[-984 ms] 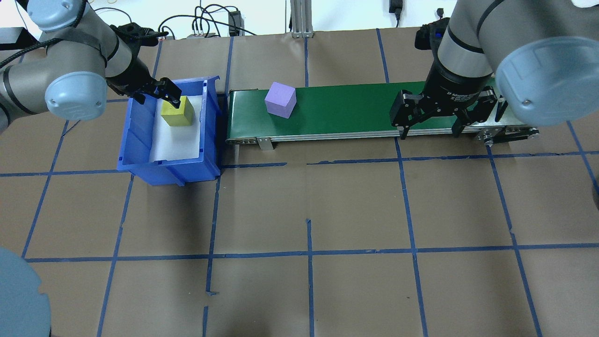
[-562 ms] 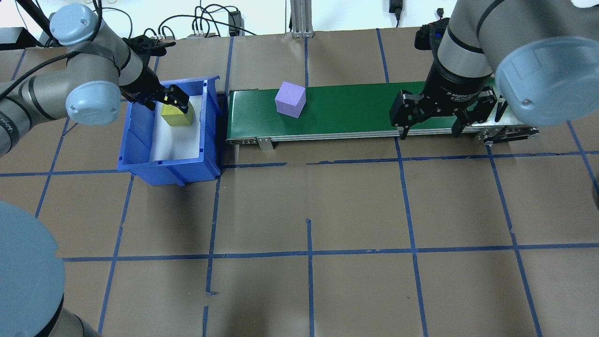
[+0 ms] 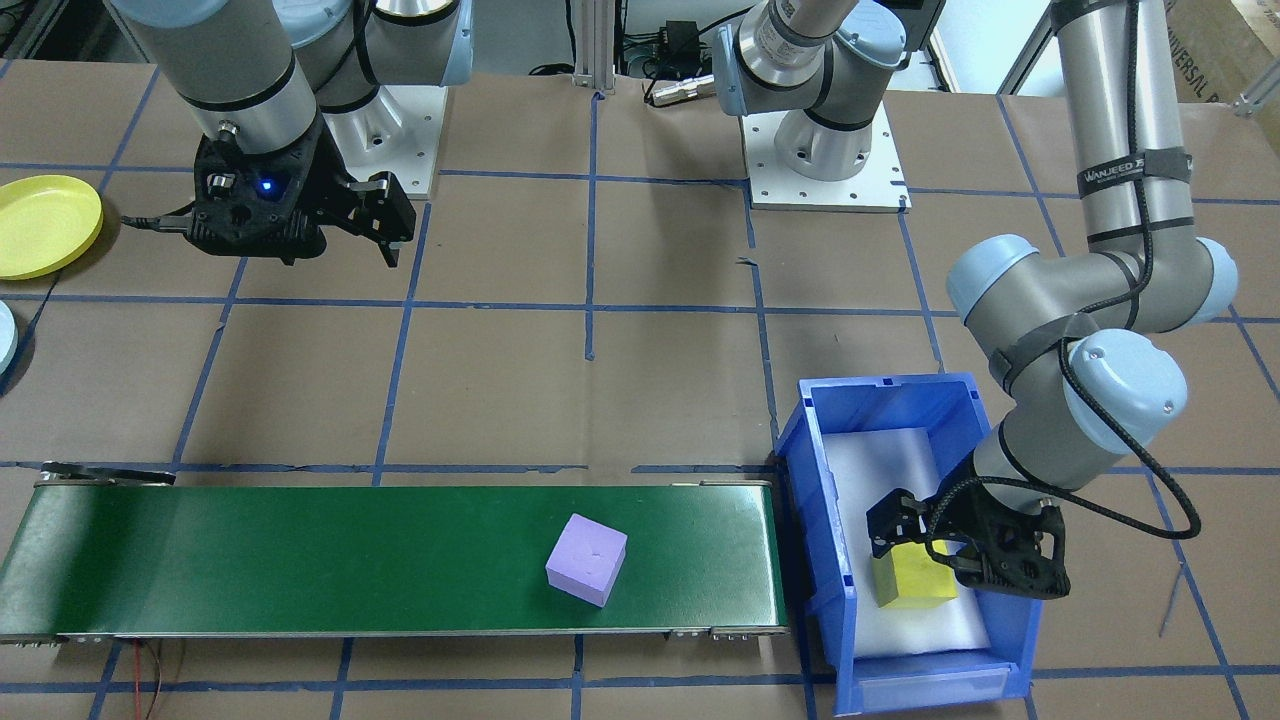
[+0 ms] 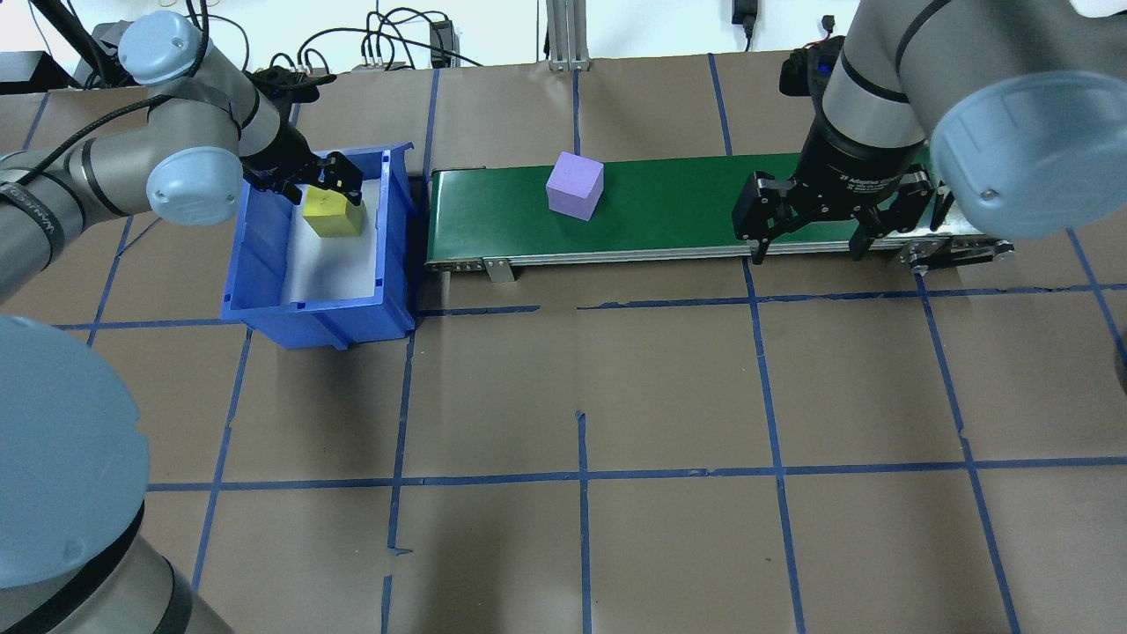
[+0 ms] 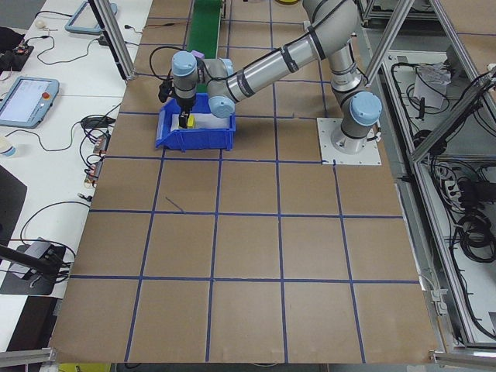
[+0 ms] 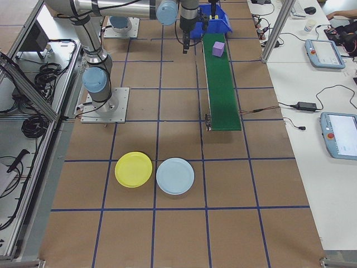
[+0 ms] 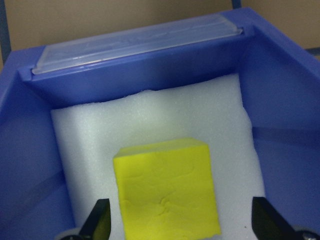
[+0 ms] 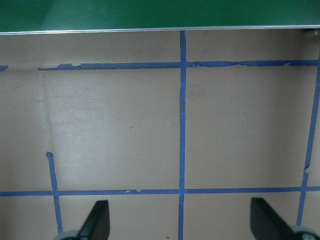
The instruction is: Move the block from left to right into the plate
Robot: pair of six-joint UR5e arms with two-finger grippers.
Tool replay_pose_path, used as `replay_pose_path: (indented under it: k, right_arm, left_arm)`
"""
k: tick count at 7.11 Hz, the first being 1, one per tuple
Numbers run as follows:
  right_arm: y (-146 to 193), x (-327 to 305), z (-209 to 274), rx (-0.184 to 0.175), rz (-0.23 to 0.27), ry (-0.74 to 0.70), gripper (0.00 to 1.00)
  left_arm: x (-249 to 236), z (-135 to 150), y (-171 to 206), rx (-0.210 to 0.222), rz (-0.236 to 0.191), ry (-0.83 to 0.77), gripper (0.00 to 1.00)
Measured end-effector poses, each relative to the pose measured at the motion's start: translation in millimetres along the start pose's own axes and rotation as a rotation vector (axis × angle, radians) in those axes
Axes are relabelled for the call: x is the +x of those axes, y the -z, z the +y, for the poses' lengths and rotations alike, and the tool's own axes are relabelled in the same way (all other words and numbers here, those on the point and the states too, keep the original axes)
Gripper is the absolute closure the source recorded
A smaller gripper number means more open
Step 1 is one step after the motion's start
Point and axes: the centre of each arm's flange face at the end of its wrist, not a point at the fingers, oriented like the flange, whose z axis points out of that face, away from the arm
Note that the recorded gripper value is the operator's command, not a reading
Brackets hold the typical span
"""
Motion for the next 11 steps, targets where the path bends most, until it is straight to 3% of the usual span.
replay_pose_path:
  k: [1,2,3,5,7,9,11]
  right_arm:
    - [0,0,0,0.0,0.0,0.0,0.0]
    - [1,0,1,0.001,0.0,0.0,0.0]
    - [1,0,1,0.002,0.0,0.0,0.0]
    - [1,3,-1,0.005,-0.003,-0.009,0.0]
    - [6,34,-16,0.016,-0.037,-0.076,0.0]
    - [7,96,-44,0.022,-0.108,-0.207,0.0]
    - [-19,163,-109,0.009,-0.154,-0.287,0.0]
  left_arm:
    - [-2,-3,-8,-0.008,0.0,0.007,0.02]
    - [-4,-4,-20,-0.022,0.002,0.018,0.34]
    - [-6,-4,-30,-0.031,0.005,0.036,0.59]
    - [-5,-2,-31,-0.031,0.006,0.055,0.59]
    - [7,-1,29,0.029,-0.008,0.054,0.59]
    - [59,8,99,0.078,-0.011,0.019,0.59]
    - [138,17,104,0.074,0.011,0.039,0.59]
